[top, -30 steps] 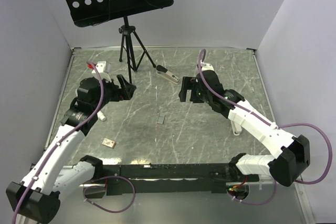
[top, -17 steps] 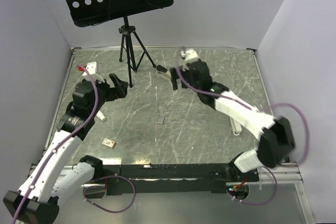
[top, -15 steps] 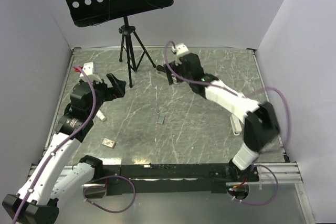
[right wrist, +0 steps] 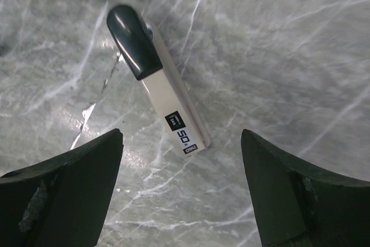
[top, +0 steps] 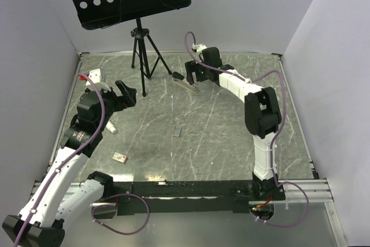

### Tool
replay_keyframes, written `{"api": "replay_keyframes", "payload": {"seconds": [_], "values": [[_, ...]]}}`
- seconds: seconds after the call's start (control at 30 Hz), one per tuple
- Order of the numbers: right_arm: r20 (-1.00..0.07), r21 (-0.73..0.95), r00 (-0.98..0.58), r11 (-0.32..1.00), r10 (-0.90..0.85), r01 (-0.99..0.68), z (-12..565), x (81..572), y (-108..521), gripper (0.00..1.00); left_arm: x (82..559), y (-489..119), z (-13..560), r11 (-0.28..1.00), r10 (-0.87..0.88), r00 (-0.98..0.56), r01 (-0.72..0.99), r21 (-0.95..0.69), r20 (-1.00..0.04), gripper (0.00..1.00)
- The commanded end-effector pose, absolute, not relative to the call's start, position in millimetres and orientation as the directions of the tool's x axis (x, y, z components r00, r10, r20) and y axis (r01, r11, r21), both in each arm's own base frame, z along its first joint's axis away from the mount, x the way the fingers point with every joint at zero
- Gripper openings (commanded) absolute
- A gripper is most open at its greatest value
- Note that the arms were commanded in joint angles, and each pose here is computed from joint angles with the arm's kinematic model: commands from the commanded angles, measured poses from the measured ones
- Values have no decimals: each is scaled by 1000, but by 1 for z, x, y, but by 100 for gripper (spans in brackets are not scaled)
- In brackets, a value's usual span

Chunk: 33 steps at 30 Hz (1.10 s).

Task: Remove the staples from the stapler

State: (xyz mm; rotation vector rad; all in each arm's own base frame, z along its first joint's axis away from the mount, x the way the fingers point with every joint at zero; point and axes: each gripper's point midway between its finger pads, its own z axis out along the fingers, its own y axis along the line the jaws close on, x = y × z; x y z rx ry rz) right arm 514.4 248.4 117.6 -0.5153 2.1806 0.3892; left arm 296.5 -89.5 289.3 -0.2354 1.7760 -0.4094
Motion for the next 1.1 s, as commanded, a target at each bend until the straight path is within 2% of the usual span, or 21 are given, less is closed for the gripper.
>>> {"api": "replay_keyframes", "payload": {"seconds": [0.0,0.3,0.53,0.9,1.07], "values": [[-767,189,-613,848,-188,-496,115,514,263,88,297,-90,296,909,-391,-225,59,-413,-893,97],[-720,210,-670,865,-180,-457,88,518,271,87,297,-89,294,911,-389,-229,52,-410,-892,97],[-705,111,-667,892,-240,-438,73,521,270,83,297,-88,295,910,-392,-226,47,-412,-892,97],[-685,63,-678,906,-266,-418,66,529,270,67,296,-95,297,907,-381,-232,93,-410,-895,99],[-686,53,-678,911,-264,-408,66,530,270,55,292,-88,302,911,-385,-194,80,-406,-902,99]]}}
